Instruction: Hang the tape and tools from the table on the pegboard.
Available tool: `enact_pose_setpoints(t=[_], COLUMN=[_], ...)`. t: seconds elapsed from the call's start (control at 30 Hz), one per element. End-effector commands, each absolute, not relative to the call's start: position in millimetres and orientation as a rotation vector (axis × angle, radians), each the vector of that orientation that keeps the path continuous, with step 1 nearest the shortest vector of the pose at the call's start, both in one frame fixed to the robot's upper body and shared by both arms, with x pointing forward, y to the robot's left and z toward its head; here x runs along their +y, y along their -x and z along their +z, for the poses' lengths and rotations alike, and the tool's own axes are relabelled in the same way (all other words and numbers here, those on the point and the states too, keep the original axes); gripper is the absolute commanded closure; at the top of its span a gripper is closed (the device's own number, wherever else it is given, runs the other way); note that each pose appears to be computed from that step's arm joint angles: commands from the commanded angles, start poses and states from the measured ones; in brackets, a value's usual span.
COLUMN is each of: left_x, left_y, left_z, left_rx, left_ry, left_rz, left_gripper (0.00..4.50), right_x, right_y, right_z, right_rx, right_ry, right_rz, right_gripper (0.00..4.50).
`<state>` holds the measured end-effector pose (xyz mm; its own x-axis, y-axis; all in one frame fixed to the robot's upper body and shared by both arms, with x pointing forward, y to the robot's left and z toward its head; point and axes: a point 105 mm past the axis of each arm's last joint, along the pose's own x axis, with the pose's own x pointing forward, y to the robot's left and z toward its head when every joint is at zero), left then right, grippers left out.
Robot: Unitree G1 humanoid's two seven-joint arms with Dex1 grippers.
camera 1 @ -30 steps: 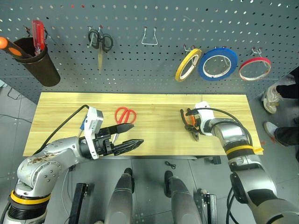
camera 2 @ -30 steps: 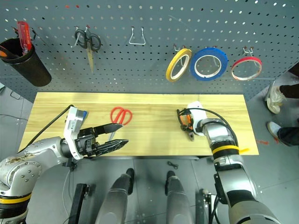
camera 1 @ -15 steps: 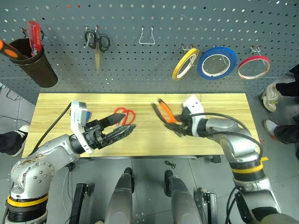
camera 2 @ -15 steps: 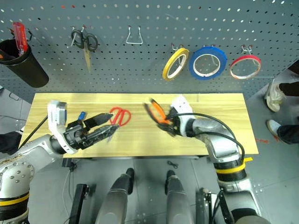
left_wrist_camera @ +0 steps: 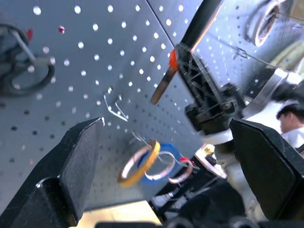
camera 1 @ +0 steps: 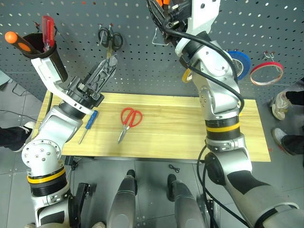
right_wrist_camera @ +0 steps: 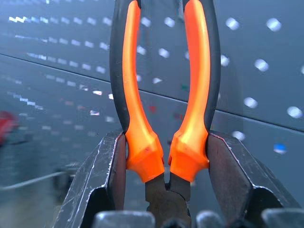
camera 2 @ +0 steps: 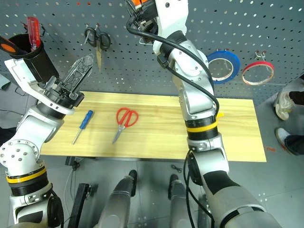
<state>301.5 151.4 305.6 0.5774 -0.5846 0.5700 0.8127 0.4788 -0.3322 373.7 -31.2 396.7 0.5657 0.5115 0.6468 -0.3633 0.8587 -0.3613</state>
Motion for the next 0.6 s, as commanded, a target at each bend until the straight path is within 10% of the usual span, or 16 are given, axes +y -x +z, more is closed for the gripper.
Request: enact_pose_setpoints(t=[0.03,0.57,0.6], left_x=[145,145,145], left_y=[-298,-294,-294], left_z=[312,306,306], left_rx=[-0.436,-0.409,-0.406], left_ry=[0.599,0.600,0.599], left_rz=[-0.908,-0.899,-0.897], left_gripper=[0.00,0.00,0.00], right_x=[-24,-19,-20], right_y=[-365,-410,-411], right_z=[416,360,357], right_rx=[-0.977,-0.822,-0.817], right_ry=[0.183,0.122,0.130], right_rz=[0.500,0.437,0.437], right_gripper=[2.39,2.39,1.89])
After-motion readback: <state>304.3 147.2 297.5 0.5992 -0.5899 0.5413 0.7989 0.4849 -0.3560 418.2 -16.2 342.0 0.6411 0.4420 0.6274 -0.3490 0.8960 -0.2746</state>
